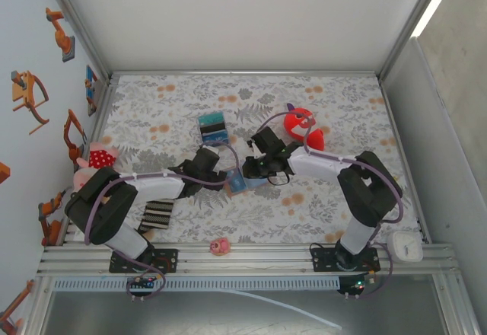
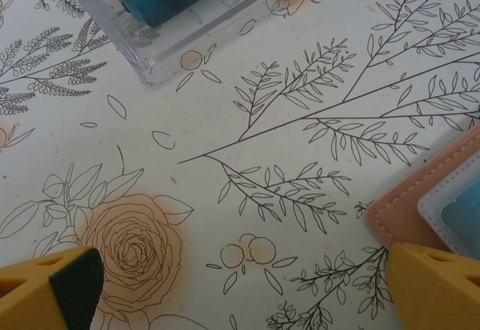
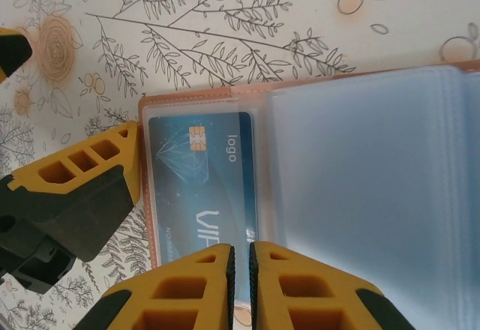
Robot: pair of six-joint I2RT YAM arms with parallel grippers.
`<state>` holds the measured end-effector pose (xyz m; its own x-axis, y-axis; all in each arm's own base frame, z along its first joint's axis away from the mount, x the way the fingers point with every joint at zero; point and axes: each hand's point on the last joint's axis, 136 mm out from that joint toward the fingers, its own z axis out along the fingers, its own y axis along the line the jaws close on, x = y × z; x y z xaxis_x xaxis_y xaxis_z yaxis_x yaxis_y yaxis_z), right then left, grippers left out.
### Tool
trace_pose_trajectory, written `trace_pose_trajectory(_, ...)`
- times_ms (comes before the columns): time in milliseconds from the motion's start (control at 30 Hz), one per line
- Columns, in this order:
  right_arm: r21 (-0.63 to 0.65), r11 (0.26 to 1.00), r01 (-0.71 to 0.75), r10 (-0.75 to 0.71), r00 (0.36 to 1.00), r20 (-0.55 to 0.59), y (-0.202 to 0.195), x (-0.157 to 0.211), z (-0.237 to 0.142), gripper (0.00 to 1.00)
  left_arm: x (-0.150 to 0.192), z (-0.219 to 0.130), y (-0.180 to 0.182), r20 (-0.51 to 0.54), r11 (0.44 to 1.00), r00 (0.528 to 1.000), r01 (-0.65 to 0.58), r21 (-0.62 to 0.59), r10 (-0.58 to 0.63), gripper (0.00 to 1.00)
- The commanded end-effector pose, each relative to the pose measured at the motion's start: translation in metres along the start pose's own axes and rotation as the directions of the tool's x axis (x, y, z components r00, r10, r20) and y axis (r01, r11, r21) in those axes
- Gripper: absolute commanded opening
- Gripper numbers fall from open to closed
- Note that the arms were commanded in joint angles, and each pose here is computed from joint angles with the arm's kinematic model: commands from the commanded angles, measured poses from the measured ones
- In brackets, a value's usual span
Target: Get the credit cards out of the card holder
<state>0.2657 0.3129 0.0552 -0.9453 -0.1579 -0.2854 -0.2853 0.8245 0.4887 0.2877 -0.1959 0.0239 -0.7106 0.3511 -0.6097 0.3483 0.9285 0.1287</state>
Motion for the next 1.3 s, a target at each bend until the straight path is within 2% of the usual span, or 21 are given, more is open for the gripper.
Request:
trace_pose_trajectory(0, -0.009, 1.0, -0.01, 0.01, 1.0, -0.026, 0.009, 0.0, 0.005, 0.14, -0.009, 0.0, 0.003, 0.01, 1.0, 1.0, 0.018, -0.016, -0.018, 0.97)
trace_pose_trajectory(233, 0.004, 1.0, -0.018, 0.018, 0.998, -0.055, 0.008, 0.003, 0.013, 0.15, -0.007, -0.002, 0.006, 0.002, 0.999, 1.0, 0.016, -0.027, -0.016, 0.97)
trace_pose_trajectory(533, 0.053, 0.998, -0.014, 0.019, 0.995, -0.098, 0.002, 0.012, 0.021, 0.22, -0.011, -0.005, 0.007, 0.007, 0.999, 1.0, 0.011, -0.032, -0.011, 0.97)
trace_pose_trajectory(933, 0.09, 0.995, -0.03, 0.043, 0.989, -0.143, -0.008, 0.023, 0.029, 0.23, -0.012, -0.003, 0.006, -0.002, 0.999, 1.0, -0.003, -0.037, 0.002, 0.97)
trace_pose_trajectory(1100, 0.068, 0.997, -0.04, 0.05, 0.986, -0.156, -0.006, 0.026, 0.034, 0.23, -0.013, -0.003, 0.005, -0.008, 0.999, 1.0, -0.012, -0.041, 0.012, 0.97)
trace_pose_trajectory(1267, 0.063, 0.997, -0.049, 0.059, 0.984, -0.165, -0.007, 0.029, 0.038, 0.23, -0.016, -0.01, 0.012, 0.002, 0.996, 1.0, -0.009, -0.085, 0.009, 0.97)
